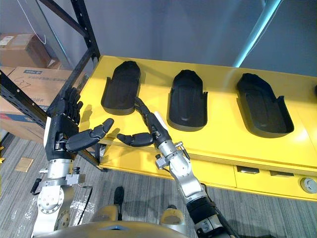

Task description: Walk over and take three plastic housings, then place them on the shelf

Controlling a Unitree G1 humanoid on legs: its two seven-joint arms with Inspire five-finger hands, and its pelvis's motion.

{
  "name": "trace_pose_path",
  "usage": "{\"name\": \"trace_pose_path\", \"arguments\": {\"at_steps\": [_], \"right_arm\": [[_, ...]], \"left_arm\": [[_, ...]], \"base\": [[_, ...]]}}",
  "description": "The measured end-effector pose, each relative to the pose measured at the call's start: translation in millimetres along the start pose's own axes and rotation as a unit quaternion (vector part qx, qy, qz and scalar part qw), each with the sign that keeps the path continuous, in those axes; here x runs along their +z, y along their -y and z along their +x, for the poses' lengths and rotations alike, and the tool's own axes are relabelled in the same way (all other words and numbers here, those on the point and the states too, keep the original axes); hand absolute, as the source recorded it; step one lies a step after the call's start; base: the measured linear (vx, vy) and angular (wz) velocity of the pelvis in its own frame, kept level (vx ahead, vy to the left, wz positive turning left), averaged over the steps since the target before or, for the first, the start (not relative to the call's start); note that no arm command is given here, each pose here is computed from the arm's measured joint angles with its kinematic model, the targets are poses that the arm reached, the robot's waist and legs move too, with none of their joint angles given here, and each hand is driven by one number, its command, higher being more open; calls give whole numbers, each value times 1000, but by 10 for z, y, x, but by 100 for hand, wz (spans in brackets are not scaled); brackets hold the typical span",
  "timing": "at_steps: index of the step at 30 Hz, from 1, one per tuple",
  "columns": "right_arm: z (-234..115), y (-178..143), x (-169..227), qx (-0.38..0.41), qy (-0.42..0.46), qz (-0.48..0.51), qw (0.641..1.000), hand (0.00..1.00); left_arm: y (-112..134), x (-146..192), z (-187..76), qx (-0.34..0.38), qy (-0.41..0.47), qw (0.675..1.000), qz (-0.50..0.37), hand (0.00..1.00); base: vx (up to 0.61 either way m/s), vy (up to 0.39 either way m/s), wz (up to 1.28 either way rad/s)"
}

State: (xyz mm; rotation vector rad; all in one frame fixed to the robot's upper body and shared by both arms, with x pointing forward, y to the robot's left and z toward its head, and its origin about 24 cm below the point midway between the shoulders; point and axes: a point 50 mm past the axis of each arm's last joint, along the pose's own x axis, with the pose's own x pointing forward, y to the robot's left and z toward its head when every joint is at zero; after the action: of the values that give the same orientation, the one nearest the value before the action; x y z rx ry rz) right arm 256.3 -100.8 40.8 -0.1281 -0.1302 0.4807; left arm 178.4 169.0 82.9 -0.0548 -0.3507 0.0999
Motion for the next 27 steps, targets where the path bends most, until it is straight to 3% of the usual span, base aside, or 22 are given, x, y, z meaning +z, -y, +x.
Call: {"name": "trace_pose_path", "arguments": {"at_steps": [13, 18, 22, 27], "right_arm": [[-1, -31, 11, -8, 9, 0, 1000, 100], [-178, -68, 84, -41, 27, 28, 998, 100], [-340, -89, 463, -68, 115, 58, 989, 100], [-549, 184, 911, -130, 237, 37, 962, 100]], "left_arm": [[10, -3, -6, -10, -1, 1000, -2, 100], [29, 18, -8, -11, 6, 1000, -7, 100], [5, 68, -2, 10, 20, 1000, -15, 100], [25, 171, 20, 0, 43, 999, -29, 100]], "base": [[0, -1, 0], [7, -3, -2], [55, 2, -36], [32, -1, -35]]}}
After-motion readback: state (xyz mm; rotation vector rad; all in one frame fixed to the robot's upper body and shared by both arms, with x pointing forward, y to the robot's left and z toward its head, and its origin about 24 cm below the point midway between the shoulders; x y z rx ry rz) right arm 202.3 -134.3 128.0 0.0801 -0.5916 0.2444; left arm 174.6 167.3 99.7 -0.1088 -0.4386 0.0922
